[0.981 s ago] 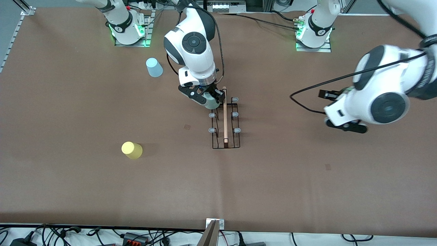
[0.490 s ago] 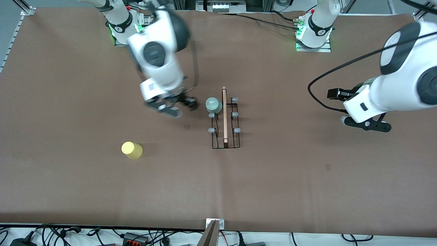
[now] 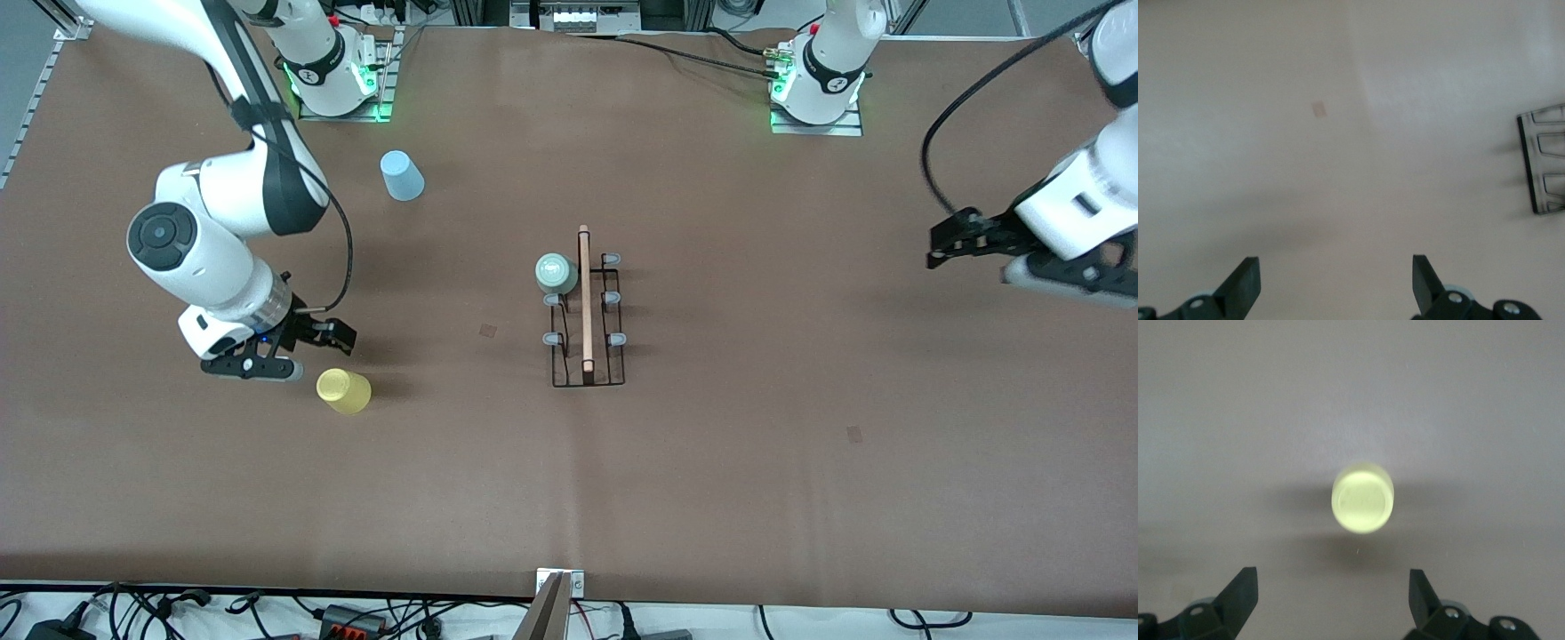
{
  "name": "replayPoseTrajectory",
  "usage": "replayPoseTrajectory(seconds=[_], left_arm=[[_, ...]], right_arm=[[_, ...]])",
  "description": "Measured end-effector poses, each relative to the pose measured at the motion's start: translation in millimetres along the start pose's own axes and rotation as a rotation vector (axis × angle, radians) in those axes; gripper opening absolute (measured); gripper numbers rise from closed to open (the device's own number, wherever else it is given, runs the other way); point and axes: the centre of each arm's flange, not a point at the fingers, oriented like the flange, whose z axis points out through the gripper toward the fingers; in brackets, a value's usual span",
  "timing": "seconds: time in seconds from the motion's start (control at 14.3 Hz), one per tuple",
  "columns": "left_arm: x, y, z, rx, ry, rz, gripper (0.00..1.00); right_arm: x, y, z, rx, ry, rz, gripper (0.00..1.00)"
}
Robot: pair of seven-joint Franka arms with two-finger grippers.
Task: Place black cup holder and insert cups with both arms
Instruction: 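Grasp the yellow cup with the right gripper and lift it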
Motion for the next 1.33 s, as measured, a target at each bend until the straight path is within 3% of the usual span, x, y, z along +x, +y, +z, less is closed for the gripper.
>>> replayPoseTrajectory(seconds=[0.28,0.49,0.91,0.98,1.12,1.33], left_arm=[[-33,-10,-10,0.011,-0.099,-0.067,1.00],[-30,1,-21,0.063,-0.093,-0.060,1.00],[-26,-9,-16,0.039,-0.098,-0.097,1.00],[-24,-5,-17,0.040,-0.094,-0.091,1.00],[-23,-1,-20,0.040,-0.089,-0.084,1.00],[-21,-1,-27,0.042,-0.075,-0.085,1.00]], right_arm=[[9,3,52,0.010,0.079,-0.053,1.00],[7,15,87,-0.005,0.072,-0.065,1.00],[3,19,106,-0.015,0.046,-0.083,1.00],[2,19,108,-0.016,0.042,-0.086,0.93],[3,18,108,-0.017,0.044,-0.101,0.69],[11,11,83,-0.016,0.044,-0.152,0.67]])
